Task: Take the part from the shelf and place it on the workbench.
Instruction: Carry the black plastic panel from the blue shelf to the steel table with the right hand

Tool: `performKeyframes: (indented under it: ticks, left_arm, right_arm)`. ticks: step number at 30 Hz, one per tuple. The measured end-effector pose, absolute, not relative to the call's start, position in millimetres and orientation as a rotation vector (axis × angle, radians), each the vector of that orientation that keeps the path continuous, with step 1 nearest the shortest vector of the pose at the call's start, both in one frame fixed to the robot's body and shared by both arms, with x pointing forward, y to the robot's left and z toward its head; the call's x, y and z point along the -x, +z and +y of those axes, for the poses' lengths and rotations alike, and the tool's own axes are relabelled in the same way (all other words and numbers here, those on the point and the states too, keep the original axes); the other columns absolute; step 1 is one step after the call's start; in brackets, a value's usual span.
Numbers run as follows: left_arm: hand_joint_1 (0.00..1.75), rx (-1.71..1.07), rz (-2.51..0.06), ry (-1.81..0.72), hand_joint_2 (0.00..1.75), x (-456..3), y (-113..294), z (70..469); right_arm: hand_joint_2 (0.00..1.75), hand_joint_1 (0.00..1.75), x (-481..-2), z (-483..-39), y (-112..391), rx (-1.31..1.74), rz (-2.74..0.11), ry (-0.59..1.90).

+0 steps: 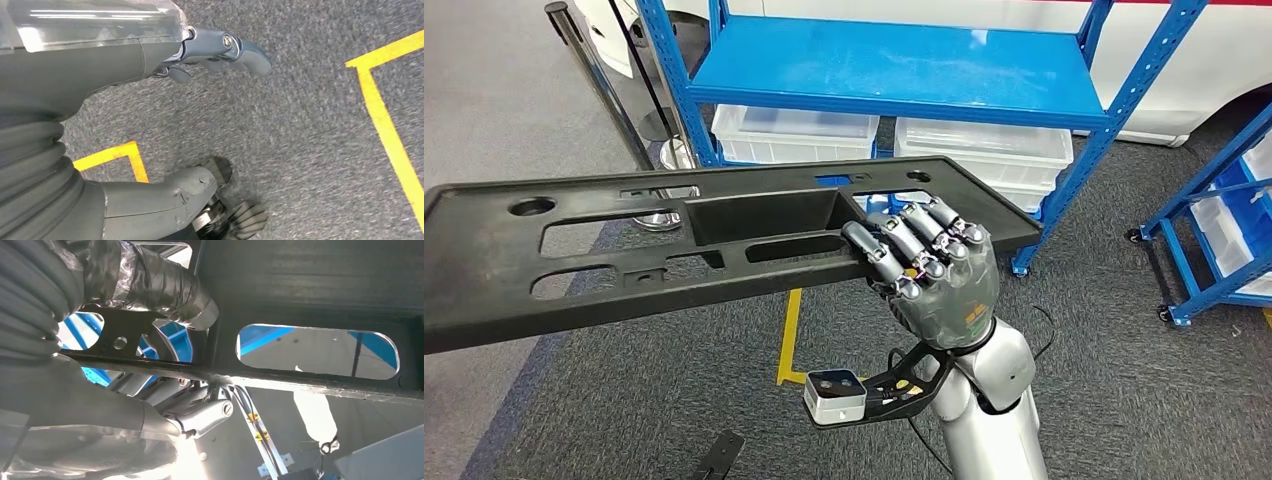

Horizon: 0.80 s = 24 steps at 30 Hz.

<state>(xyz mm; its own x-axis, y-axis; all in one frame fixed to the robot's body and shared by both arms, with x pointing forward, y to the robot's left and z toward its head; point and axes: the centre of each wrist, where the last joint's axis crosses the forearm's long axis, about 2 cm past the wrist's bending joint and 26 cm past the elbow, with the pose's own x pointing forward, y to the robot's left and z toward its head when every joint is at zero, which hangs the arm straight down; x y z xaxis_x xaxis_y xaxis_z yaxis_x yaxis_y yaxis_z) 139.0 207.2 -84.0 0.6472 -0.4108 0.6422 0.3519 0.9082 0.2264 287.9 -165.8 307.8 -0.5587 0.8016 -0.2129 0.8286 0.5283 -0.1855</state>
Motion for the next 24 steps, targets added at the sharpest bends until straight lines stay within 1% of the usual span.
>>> performKeyframes:
  ticks: [24]
  left_arm:
    - [0.0,-0.089,-0.748,-0.429,1.75,-137.5,-83.7,203.2]
  right_arm:
    - [1.75,1.75,-289.0,-165.0,307.6,-1.411,2.659,-0.408]
